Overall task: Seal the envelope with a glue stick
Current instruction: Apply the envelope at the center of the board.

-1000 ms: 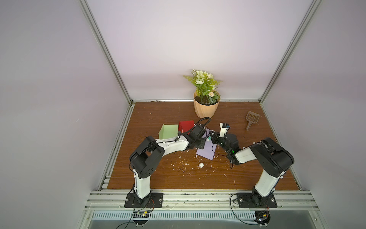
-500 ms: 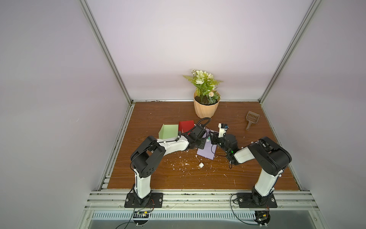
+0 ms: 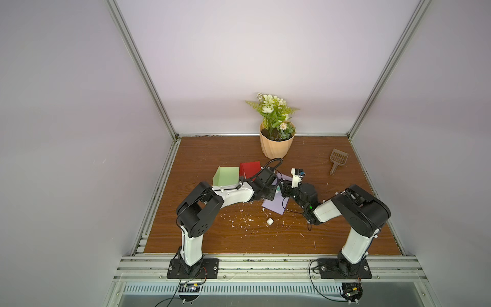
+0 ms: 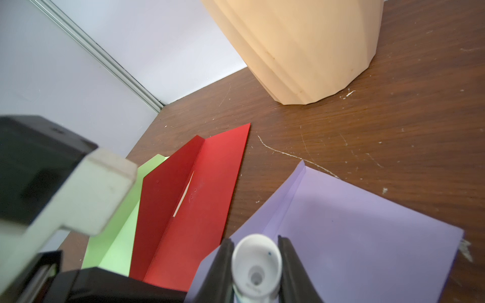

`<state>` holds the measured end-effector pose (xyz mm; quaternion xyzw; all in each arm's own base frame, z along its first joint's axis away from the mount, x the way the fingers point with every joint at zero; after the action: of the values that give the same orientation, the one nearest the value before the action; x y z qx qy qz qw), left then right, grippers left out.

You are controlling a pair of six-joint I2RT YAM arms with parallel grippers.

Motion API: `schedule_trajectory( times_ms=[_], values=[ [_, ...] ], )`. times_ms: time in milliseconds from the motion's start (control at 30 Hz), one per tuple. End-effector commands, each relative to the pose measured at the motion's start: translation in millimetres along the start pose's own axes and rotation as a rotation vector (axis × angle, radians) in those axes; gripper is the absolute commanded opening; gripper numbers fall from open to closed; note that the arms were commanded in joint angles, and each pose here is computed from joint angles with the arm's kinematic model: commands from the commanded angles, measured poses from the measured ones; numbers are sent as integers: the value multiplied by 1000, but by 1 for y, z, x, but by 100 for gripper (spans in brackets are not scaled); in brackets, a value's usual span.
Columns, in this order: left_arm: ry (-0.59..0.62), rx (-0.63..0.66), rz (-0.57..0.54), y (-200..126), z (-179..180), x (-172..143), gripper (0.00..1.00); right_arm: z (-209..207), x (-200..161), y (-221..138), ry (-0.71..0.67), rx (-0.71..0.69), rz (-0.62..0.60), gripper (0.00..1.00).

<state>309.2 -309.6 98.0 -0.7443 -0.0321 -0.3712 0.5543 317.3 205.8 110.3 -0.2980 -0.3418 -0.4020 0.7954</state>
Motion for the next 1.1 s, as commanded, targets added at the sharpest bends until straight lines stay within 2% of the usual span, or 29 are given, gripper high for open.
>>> schedule_trajectory(
  times_ms=[0,267,467,1067],
  values=[
    [-8,0,8,8,-3,-5,8,1,-9,-8,-60,-22,35,0],
    [-2,-8,14,8,-4,-6,8,13,-3,-10,-276,-54,-16,0],
    [-3,-10,20,10,-3,-9,8,13,4,-2,-354,-92,-61,0],
    [4,-9,28,11,-3,-10,9,0,13,32,-317,-182,-73,0]
  ],
)
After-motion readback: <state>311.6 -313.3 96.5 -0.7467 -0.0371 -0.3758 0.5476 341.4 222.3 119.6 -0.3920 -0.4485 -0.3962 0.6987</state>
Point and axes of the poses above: each gripper's point midway between its finger pads, its own y axis out along the fingers, its own z axis along the line the jaws close on, x = y × z, the point moved 6 cm from there along -y, back along the fingers, and after that the axes turned 8 degrees about y, right-handed, at the moved point
